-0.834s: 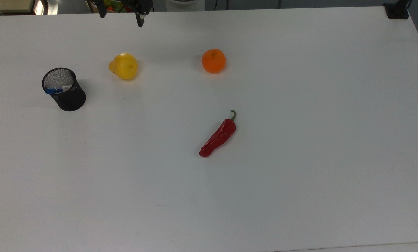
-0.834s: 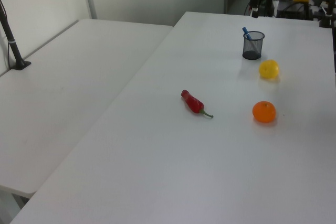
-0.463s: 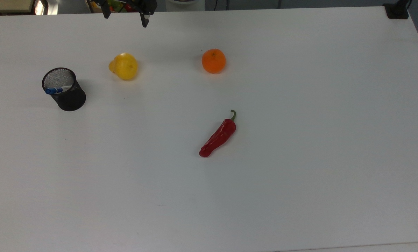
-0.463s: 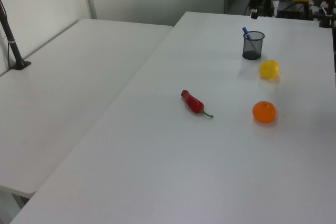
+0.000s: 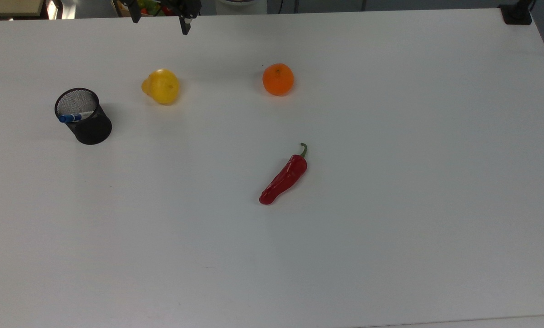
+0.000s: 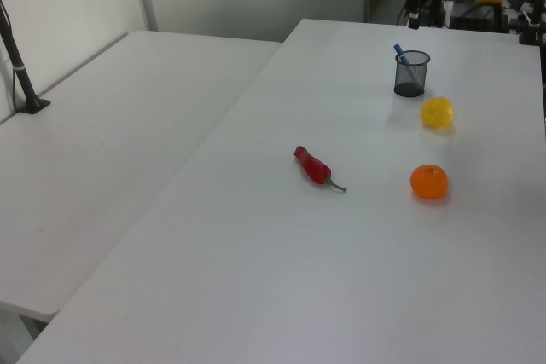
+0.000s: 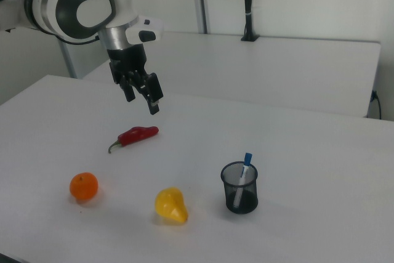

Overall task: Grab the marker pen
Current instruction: 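Move the gripper over the black mesh pen cup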

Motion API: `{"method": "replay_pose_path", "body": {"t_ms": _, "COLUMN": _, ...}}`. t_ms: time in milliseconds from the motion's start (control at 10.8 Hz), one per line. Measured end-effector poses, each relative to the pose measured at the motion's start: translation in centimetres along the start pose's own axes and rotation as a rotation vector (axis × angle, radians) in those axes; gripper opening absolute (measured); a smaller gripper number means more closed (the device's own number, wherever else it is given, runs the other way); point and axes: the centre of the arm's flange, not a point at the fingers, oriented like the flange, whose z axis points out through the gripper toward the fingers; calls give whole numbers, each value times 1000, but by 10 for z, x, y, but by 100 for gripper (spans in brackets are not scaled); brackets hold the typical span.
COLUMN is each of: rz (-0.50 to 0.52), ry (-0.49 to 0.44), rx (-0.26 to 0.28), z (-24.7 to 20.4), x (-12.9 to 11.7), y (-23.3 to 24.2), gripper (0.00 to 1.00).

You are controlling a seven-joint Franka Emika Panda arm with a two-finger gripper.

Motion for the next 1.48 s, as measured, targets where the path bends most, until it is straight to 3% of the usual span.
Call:
{"method": "replay_pose_path", "body": {"t_ms": 741, "rz": 18, "ry": 27, "rx": 2, "z": -11, "x": 4, "y": 11, "gripper": 100}}
{"method": "replay_pose_path", "body": {"t_ms": 927, "rz": 38, "ry": 125, "rx": 9, "z": -22, "x": 16, "y": 23, "gripper": 100}}
{"method": "replay_pose_path", "body": {"t_ms": 1483, "rz": 45, "ry": 214, "rx": -41, "z": 27, "x": 55, "y": 104, "gripper": 100}}
